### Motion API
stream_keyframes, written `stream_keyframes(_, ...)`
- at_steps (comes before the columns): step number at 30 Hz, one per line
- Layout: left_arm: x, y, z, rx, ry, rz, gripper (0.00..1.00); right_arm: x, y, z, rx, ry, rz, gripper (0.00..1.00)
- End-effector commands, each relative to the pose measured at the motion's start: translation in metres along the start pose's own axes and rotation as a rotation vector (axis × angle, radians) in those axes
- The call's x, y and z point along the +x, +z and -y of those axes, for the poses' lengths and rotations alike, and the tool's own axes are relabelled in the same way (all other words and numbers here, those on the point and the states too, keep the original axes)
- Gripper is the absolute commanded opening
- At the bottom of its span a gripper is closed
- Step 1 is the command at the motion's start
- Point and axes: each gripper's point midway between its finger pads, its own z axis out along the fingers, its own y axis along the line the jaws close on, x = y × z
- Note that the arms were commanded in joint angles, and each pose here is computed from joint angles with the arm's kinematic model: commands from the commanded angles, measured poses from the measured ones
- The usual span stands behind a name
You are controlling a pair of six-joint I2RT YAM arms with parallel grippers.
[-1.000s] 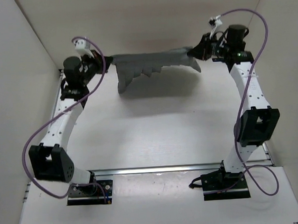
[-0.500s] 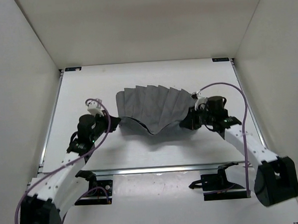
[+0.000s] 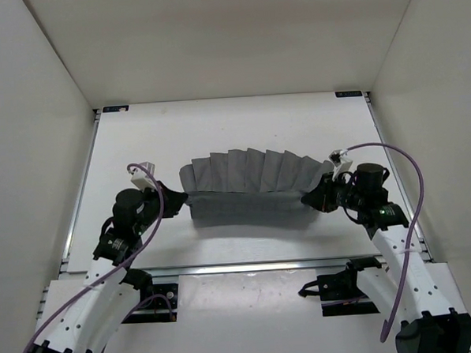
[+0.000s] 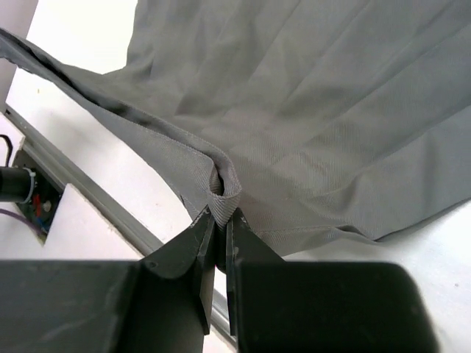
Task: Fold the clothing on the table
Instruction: Fold the skirt
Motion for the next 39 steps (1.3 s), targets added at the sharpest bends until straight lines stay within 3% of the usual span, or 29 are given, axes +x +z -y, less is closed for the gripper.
stream_keyframes(1, -0.047, -0.004, 0.012, -0.004, 0.055, 0.107, 0.0, -0.043, -0.007, -0.008, 0.007, -0.089, 0.065, 0.0)
stream_keyframes(7, -0.093, 0.038, 0.021, 0.009, 0.113, 0.157, 0.0, -0.105, 0.013, 0.006, -0.028, -0.094, 0.156, 0.0)
stream_keyframes(11, -0.101, 0.088, 0.01, -0.041, 0.128, 0.083, 0.0, -0.12, 0.038, 0.049, 0.006, -0.024, 0.17, 0.01)
stream_keyframes(12, -0.112, 0.097, 0.008, -0.046, 0.126, 0.118, 0.0, -0.125, 0.045, 0.063, 0.024, -0.002, 0.161, 0.0)
stream_keyframes(15, -0.105, 0.138, -0.027, -0.095, 0.055, 0.091, 0.0, -0.137, 0.067, 0.098, 0.053, 0.05, 0.138, 0.0)
stream_keyframes(21, -0.101, 0.198, -0.055, -0.13, 0.037, 0.028, 0.0, -0.166, 0.101, 0.131, 0.022, 0.106, 0.139, 0.0)
stream_keyframes(29, -0.12, 0.251, -0.07, -0.132, 0.027, 0.01, 0.01, -0.182, 0.153, 0.173, 0.073, 0.16, 0.07, 0.0)
stream_keyframes(32, -0.112, 0.263, -0.088, -0.15, -0.009, -0.002, 0.31, -0.176, 0.178, 0.201, 0.136, 0.186, -0.008, 0.03)
stream_keyframes(34, -0.111, 0.267, -0.091, -0.135, -0.021, 0.0, 0.6, -0.172, 0.183, 0.217, 0.206, 0.174, -0.061, 0.34)
stream_keyframes(35, -0.115, 0.265, -0.093, -0.125, -0.046, 0.023, 0.68, -0.181, 0.186, 0.225, 0.257, 0.151, -0.054, 0.4)
stream_keyframes(36, -0.117, 0.267, -0.088, -0.1, -0.04, 0.037, 0.71, -0.182, 0.189, 0.226, 0.276, 0.129, -0.072, 0.46)
stream_keyframes(37, -0.12, 0.264, -0.085, -0.085, -0.057, 0.056, 0.78, -0.18, 0.186, 0.23, 0.317, 0.117, -0.087, 0.47)
stream_keyframes(39, -0.123, 0.258, -0.086, -0.091, -0.042, 0.064, 0.79, -0.189, 0.18, 0.226, 0.351, 0.095, -0.077, 0.49)
